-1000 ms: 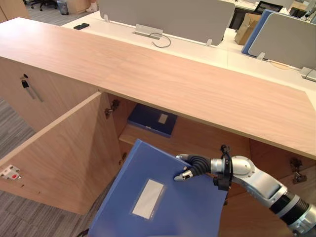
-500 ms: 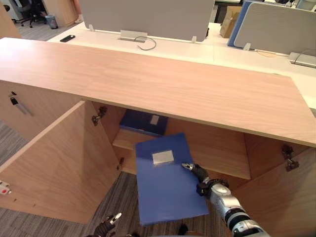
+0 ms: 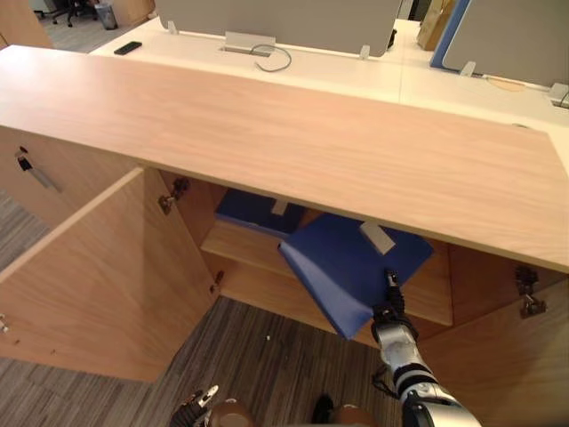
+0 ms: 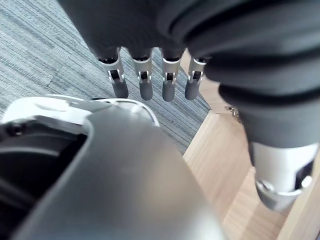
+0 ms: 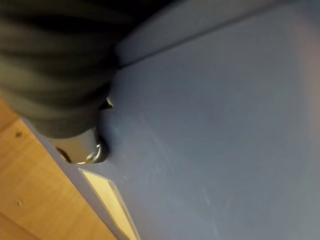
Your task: Walk over to the cabinet, pick up the folder, carry it to the office cabinet, place the folder inside the office cabinet, then close the office cabinet door
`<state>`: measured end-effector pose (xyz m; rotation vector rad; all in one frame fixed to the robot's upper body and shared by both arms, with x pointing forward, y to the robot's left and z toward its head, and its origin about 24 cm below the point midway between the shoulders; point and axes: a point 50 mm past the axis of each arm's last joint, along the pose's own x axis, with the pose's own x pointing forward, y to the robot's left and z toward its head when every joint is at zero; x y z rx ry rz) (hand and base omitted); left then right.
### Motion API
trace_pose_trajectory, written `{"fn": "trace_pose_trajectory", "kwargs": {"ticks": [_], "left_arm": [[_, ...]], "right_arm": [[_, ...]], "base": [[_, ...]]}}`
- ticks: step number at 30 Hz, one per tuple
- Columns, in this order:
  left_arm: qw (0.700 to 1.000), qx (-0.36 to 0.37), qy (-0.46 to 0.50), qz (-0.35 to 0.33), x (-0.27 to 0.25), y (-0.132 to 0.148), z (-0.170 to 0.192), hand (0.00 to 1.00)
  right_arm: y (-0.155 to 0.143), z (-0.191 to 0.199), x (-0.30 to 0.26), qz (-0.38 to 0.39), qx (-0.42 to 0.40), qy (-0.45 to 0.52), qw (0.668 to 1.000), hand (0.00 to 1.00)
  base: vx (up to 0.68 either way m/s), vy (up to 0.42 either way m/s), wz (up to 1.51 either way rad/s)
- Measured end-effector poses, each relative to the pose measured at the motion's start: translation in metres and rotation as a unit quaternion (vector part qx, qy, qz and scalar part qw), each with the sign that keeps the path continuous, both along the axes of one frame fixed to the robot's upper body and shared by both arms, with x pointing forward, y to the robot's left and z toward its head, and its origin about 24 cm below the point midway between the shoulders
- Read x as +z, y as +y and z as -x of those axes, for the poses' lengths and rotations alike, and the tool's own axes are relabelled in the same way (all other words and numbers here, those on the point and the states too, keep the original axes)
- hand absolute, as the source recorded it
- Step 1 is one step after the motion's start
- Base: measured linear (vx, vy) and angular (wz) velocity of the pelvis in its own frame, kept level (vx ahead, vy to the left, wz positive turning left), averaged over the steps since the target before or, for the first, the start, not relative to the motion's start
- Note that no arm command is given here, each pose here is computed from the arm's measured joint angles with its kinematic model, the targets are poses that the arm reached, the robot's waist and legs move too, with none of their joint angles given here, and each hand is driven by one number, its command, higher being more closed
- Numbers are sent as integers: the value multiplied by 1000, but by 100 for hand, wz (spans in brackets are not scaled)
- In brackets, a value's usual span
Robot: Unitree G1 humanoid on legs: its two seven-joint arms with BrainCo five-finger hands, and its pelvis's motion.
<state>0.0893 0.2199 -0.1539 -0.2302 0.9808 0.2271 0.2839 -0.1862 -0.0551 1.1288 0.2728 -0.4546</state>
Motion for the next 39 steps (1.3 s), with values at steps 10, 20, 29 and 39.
{"fn": "trace_pose_trajectory", "kwargs": {"ticks": [10, 20, 29, 39], "left_arm": [[996, 28, -89, -7, 21, 0, -51, 0], [987, 48, -153, -3, 40, -1, -78, 0], [982, 47, -185, -5, 51, -2, -89, 0], [977, 53, -208, 0, 59, -2, -98, 0]], "right_arm": [[-16, -61, 100, -182, -229, -161, 943, 100], [-66, -73, 161, -279, -343, -212, 871, 100], [-106, -87, 239, -302, -340, -271, 848, 100], [-127, -93, 263, -290, -320, -255, 865, 100]], "base": [[-142, -124, 27], [-54, -6, 18], [-14, 61, 11], [0, 51, 8]]}}
